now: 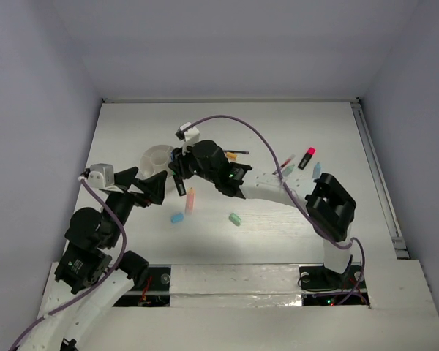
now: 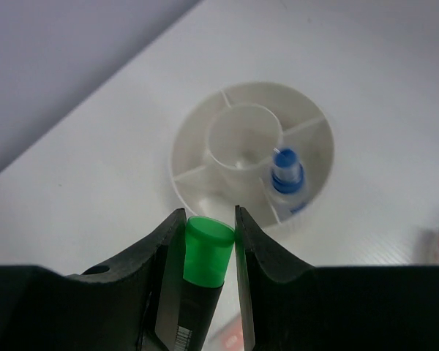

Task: Sort the stationery into containers
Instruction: Pick up the pen from the center of the board, then place the pen in the storage box.

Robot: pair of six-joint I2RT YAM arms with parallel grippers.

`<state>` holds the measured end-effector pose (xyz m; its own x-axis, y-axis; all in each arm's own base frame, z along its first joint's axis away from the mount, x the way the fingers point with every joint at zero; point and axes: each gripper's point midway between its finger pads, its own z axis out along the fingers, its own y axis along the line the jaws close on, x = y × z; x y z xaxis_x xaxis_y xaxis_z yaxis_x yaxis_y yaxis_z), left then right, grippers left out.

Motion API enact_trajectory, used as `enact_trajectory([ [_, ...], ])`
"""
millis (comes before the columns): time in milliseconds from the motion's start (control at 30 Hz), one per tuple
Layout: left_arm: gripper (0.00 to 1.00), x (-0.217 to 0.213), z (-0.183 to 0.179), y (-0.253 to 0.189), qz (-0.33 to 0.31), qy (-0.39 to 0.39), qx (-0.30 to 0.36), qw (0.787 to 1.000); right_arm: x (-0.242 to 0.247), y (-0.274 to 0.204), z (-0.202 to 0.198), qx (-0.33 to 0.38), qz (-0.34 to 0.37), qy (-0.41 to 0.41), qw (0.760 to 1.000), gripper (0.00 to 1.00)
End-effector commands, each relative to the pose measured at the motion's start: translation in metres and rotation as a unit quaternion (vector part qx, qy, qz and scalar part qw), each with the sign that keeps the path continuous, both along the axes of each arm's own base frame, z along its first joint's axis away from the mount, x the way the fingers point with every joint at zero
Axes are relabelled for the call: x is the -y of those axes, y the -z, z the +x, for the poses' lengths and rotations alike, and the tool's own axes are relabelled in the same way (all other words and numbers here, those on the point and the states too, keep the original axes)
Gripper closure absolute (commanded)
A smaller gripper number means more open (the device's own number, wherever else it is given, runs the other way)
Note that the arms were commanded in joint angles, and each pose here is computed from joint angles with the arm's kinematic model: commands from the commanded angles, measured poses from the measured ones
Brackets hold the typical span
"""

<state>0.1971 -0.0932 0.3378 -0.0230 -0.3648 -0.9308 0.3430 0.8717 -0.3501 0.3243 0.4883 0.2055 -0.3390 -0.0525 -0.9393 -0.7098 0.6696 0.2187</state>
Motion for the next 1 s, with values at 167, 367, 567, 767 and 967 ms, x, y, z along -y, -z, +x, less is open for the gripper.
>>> enact_trajectory([
  [167, 0.01, -0.038, -0.009, -0.028, -0.057, -0.075, 0.057, 0.994, -0.040, -0.122, -0.004, 0.169, 0.143, -0.036, 0.975, 0.86],
  [367, 0.01, -0.047, -0.014, -0.032, -0.069, -0.093, 0.069, 0.991, -0.053, -0.125, 0.010, 0.221, 0.152, -0.027, 0.963, 0.87],
  [567, 0.01, -0.046, -0.011, -0.029, -0.065, -0.093, 0.062, 0.992, -0.061, -0.122, 0.027, 0.277, 0.146, -0.004, 0.950, 0.88],
  [767, 0.01, -0.048, -0.011, -0.029, -0.064, -0.097, 0.063, 0.991, -0.061, -0.115, 0.033, 0.301, 0.150, 0.012, 0.942, 0.88],
  [967, 0.01, -0.048, -0.010, -0.030, -0.063, -0.097, 0.065, 0.991, -0.063, -0.105, 0.032, 0.316, 0.149, 0.019, 0.937, 0.88],
])
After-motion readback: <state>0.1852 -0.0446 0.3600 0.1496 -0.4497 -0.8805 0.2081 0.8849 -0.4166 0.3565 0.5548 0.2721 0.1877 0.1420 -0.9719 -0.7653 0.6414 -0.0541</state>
